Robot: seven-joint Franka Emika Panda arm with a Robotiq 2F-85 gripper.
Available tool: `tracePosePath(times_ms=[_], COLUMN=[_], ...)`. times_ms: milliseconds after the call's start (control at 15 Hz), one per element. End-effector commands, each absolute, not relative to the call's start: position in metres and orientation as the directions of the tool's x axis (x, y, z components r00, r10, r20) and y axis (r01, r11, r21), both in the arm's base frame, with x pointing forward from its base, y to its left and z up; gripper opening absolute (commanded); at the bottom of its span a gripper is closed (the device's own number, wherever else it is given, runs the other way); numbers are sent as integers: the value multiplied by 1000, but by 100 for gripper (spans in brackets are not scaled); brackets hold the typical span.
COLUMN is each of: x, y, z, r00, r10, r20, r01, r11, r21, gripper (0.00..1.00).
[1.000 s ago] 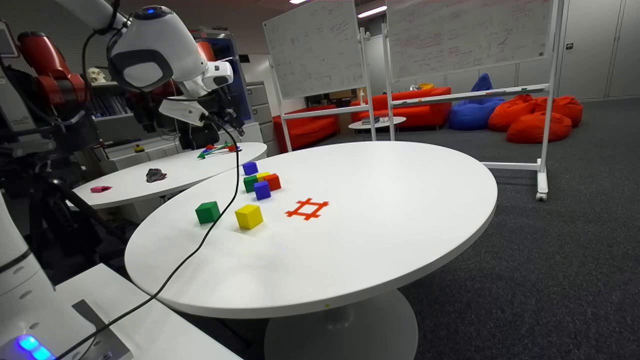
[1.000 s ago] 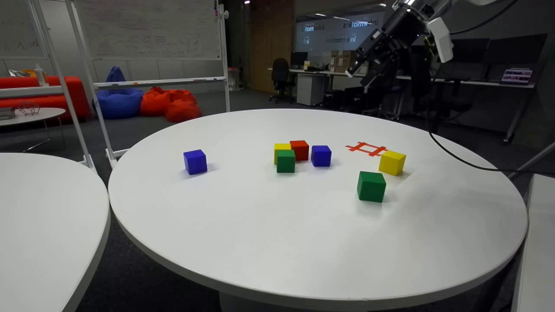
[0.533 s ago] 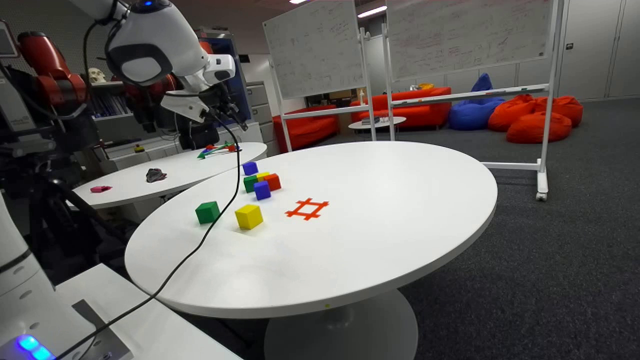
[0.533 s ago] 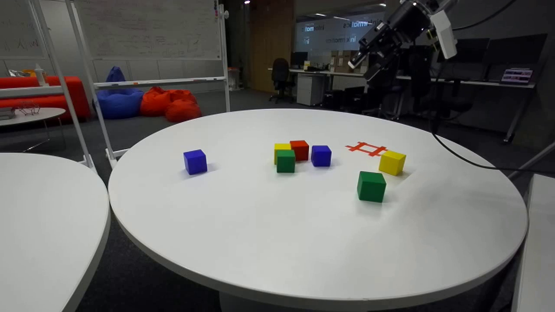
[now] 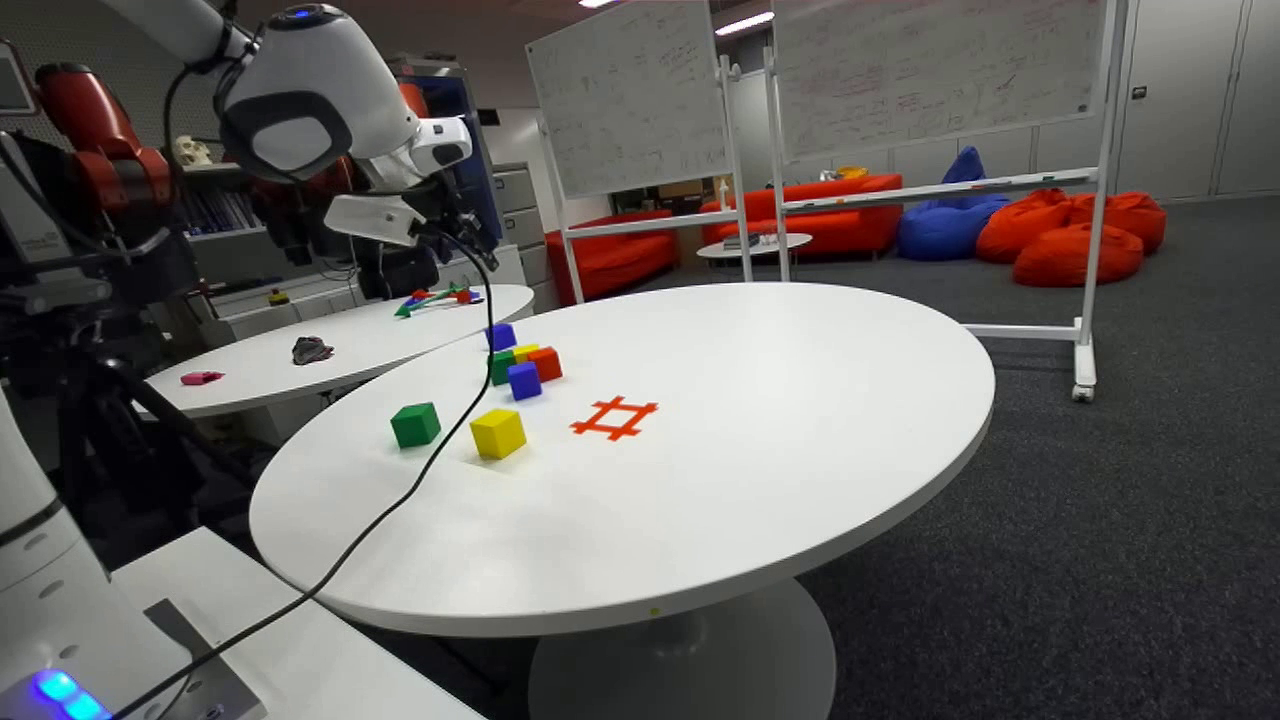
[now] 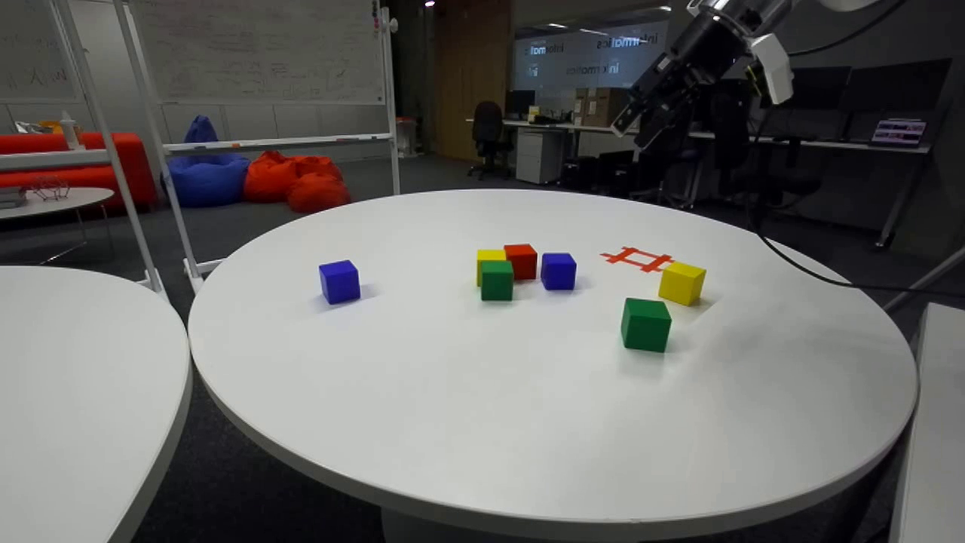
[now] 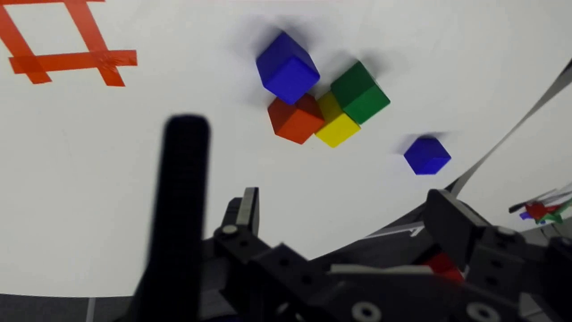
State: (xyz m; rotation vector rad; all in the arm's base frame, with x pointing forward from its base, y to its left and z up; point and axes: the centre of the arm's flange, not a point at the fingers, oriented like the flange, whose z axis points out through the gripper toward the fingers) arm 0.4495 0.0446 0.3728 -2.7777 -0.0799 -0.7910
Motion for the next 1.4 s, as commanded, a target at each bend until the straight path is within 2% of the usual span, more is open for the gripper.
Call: tracePosePath(times_ms=[0, 467, 933, 1067, 1333], x=[439, 438, 443, 439, 431], y=[41, 36, 34, 39, 38], z=[370, 364, 357, 355, 347], r00=[881, 877, 863, 866, 860], r10=[137, 233, 261, 365, 468], r20=[453, 420, 432, 341, 202], r01=[183, 219, 245, 300, 383], r11=[-981, -972, -965, -926, -855], r21=[-60, 81, 94, 228, 348], gripper=[100, 100, 100, 100, 100])
